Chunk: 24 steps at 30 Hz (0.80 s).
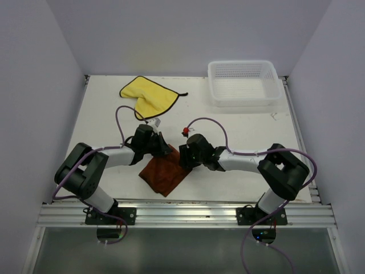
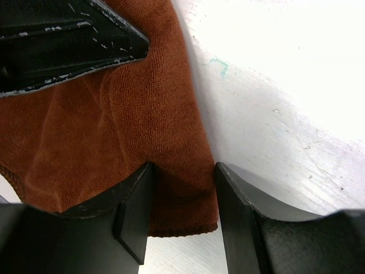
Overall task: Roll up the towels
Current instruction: Roll the towel
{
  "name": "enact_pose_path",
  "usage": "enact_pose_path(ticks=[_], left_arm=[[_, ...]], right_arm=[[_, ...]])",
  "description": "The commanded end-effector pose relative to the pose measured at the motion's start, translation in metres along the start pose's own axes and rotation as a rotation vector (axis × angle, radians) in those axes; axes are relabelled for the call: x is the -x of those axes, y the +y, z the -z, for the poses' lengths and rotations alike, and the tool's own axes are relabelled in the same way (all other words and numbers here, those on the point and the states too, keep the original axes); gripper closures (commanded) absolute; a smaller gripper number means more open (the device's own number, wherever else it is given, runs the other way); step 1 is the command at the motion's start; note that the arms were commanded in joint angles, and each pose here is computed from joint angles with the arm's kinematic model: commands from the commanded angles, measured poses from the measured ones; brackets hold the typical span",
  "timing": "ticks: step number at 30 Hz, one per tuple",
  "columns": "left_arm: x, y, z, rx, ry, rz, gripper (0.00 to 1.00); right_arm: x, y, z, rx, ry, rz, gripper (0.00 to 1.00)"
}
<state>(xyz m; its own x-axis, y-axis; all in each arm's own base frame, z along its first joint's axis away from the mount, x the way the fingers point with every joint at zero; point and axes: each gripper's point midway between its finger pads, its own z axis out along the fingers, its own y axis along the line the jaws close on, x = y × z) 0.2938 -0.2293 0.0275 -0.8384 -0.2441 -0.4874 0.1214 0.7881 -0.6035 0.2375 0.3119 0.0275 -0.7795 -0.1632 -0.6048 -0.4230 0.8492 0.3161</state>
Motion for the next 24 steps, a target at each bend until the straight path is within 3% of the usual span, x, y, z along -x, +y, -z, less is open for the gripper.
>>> enact_pose_path(ticks=[1, 3, 4, 10, 16, 24], left_arm=[[0.007, 0.027, 0.005, 0.121, -0.02, -0.018, 1.0], [0.011, 0.027, 0.005, 0.125, -0.024, -0.016, 1.0], [0.014, 0.026, 0.005, 0.126, -0.027, -0.021, 1.0], [0.041, 0.012, 0.007, 0.089, -0.072, -0.039, 1.0], [0.082, -0.016, 0.014, 0.046, -0.139, -0.051, 1.0], [0.098, -0.038, 0.016, -0.014, -0.157, -0.038, 1.0]], right_arm=[[-0.042, -0.029, -0.003, -0.08, 0.121, 0.045, 0.54], [-0.048, -0.027, -0.004, -0.059, 0.136, 0.043, 0.61], [-0.05, -0.025, -0.003, -0.048, 0.14, 0.042, 0.7], [-0.029, -0.02, 0.008, -0.027, 0.057, 0.063, 1.0], [-0.004, -0.036, 0.021, -0.135, -0.063, 0.068, 1.0], [0.022, -0.05, 0.029, -0.34, -0.202, 0.156, 1.0]])
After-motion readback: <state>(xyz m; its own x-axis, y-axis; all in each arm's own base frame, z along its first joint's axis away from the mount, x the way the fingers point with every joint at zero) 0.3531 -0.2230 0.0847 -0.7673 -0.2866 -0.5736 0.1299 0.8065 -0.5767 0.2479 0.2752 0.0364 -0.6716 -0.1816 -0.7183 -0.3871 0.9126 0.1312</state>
